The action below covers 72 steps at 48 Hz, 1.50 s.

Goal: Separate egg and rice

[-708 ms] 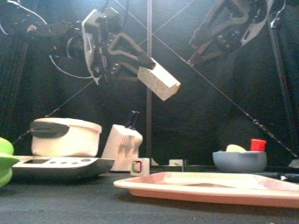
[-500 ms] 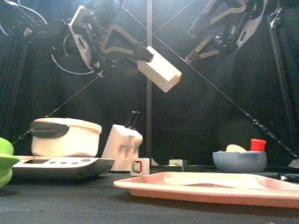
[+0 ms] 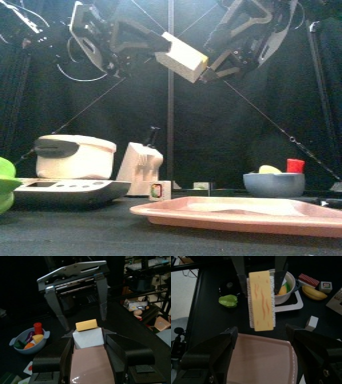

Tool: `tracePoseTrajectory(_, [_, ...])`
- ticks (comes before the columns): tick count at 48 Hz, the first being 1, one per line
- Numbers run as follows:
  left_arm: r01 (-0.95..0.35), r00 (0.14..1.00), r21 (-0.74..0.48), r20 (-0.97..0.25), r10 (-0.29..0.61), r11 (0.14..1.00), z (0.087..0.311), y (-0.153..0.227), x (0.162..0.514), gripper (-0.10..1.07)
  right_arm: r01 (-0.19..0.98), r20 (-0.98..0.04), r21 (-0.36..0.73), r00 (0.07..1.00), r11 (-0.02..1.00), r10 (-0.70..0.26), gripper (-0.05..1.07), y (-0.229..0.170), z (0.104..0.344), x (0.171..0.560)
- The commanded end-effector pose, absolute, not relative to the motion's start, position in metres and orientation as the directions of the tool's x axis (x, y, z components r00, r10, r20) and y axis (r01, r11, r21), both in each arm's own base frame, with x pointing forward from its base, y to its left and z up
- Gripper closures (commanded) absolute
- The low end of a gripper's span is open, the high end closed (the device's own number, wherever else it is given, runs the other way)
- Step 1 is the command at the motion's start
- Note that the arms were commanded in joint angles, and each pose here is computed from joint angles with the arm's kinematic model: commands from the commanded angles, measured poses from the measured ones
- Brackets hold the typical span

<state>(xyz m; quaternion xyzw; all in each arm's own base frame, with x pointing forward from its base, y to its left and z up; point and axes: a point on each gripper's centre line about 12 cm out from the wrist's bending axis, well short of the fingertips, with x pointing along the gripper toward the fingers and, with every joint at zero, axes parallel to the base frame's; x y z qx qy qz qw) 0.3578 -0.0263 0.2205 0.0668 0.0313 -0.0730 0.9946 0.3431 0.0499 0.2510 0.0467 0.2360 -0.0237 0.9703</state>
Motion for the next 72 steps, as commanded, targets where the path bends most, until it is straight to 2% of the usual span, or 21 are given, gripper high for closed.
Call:
tracePoseTrajectory(1, [0.139,0.990,0.128,-0.032,-0.136,0.982,0.231,-0.025,0.359,0.47,0.067,-0.423,0.082,0.906,0.994,-0.026,-0.01,0.048,0.266,0.346])
tracePoseTrajectory(14, [0.145,0.989,0.128,-0.035,-0.142,0.981,0.230,-0.027,0.361,0.47,0.090,-0.419,0.086,0.907,0.992,-0.046,-0.01,0.040,0.268,0.349])
tracePoseTrajectory(72, [0.149,0.988,0.125,-0.050,-0.144,0.981,0.224,-0.029,0.368,0.47,0.058,-0.429,0.101,0.903,0.993,-0.009,0.00,0.037,0.261,0.364])
